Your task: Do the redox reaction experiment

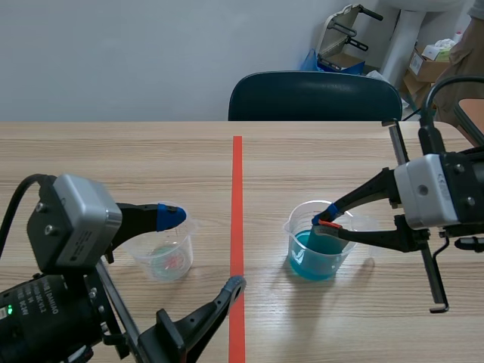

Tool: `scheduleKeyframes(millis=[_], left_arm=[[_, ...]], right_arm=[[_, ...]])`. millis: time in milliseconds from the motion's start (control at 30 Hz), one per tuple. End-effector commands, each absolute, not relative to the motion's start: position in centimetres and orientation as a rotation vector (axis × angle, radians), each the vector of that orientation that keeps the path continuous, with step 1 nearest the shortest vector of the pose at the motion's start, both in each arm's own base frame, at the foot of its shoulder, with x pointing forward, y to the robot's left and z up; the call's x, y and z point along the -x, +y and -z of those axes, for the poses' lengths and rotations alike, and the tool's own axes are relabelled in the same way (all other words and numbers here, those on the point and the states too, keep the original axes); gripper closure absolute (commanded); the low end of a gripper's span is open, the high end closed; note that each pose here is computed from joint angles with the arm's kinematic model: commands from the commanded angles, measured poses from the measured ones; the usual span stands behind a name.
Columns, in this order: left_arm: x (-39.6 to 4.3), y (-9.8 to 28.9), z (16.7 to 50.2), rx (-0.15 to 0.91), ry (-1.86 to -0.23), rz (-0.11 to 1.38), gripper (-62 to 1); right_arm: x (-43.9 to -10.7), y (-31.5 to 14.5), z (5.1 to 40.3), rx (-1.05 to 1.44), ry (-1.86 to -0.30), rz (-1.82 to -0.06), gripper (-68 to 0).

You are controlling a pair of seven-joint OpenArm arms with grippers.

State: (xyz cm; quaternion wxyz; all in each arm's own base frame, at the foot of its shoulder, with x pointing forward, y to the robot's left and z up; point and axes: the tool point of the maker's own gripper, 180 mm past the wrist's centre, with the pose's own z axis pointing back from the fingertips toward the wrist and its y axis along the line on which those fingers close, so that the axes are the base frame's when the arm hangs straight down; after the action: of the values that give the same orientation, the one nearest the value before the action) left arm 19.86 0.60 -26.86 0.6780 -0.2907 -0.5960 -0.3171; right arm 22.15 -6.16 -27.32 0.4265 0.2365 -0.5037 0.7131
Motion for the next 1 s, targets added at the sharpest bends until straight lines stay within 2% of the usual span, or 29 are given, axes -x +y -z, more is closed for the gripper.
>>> scheduleKeyframes(millis=[0, 400, 967], left_arm=[[-19.8, 0.3, 26.2, 0.672, -1.360, 0.699, -61.7], [-19.9, 0.3, 26.2, 0.672, -1.360, 0.699, -61.7], [-19.9, 0.3, 26.2, 0.671, -1.358, 0.700, -61.7]], right_arm=[[-22.6, -6.4, 26.6, -0.583, -1.271, -1.786, -0.6], [-22.4, -6.5, 25.5, -0.620, -1.313, -1.780, -0.6], [-23.0, -8.1, 19.6, -0.709, -1.466, -1.631, -0.6]])
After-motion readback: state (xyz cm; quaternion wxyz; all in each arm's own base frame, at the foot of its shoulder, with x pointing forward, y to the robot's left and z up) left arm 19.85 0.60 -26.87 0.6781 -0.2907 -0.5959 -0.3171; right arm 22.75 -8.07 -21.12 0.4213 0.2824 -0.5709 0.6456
